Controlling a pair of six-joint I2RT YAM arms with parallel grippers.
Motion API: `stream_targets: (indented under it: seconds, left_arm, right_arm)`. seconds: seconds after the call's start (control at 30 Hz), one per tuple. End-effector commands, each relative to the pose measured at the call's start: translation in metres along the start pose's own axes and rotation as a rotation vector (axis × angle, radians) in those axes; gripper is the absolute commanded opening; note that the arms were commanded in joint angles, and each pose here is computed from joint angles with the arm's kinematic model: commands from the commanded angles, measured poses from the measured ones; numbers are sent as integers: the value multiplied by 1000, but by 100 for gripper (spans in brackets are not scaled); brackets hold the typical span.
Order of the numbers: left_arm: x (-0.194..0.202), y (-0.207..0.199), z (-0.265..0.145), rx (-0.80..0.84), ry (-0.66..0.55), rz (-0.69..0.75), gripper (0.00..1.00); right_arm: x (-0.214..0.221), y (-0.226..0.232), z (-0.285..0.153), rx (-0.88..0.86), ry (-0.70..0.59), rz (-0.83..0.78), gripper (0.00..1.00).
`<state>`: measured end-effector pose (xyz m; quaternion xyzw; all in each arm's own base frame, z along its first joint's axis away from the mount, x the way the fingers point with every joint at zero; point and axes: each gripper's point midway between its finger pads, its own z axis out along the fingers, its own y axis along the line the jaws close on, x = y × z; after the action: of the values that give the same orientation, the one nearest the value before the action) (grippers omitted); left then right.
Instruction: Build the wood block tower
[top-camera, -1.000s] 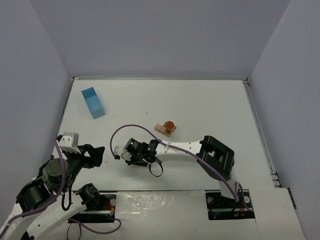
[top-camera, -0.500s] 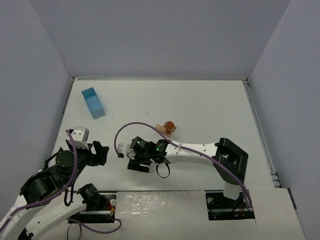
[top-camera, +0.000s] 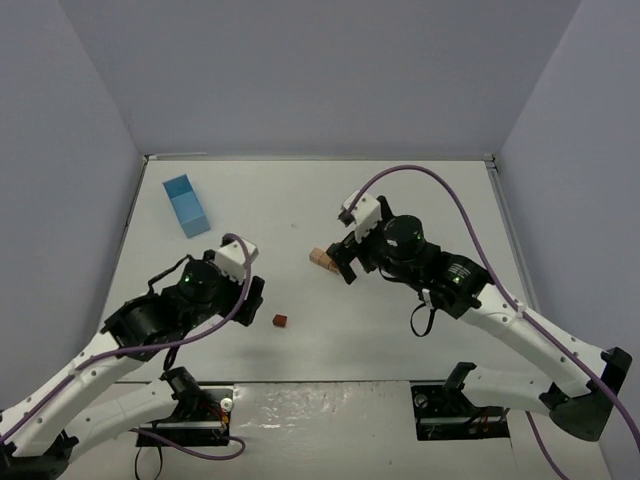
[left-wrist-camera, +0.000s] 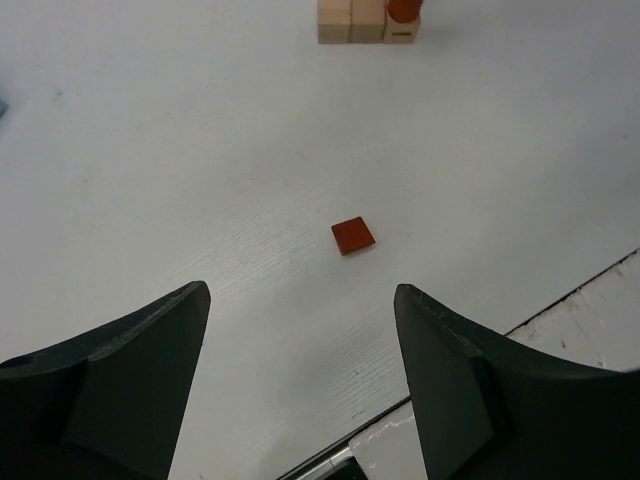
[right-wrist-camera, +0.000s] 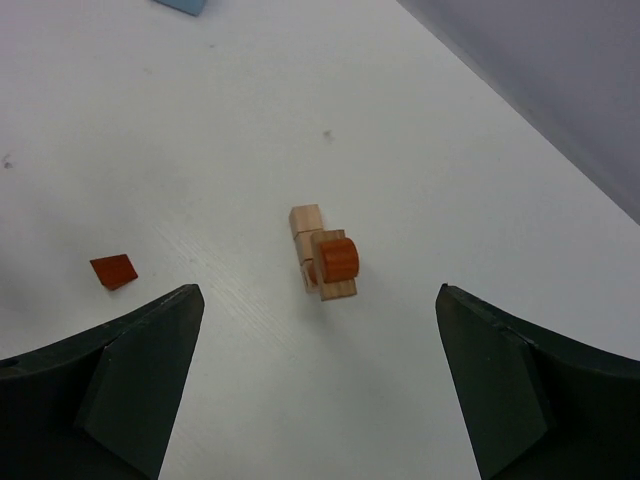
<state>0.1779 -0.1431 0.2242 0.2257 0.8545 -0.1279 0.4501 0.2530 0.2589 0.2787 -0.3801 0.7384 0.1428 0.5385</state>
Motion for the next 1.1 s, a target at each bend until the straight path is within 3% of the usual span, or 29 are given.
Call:
stream_targets:
  seconds: [0.0,0.23,0.4,0.63,1.07]
  left_arm:
    - [-1,-38,37,193,74,158,71]
    - [25,-64,80,353,227,353,70]
    - [42,-68,102,394,315,434,64]
    - [66,-63,120,395,419,502,47]
    - [102,-44,133,363,589,629,45]
  right_arm:
    - [4,-44,-18,180,-16,130,100]
    - [16,-68,-37,241,-36,226,100]
    - [21,-73,-48,260,-52,246,100]
    - [23,-81,-62,290,-67,244,100]
    - [31,-84,-58,295,-40,227,100]
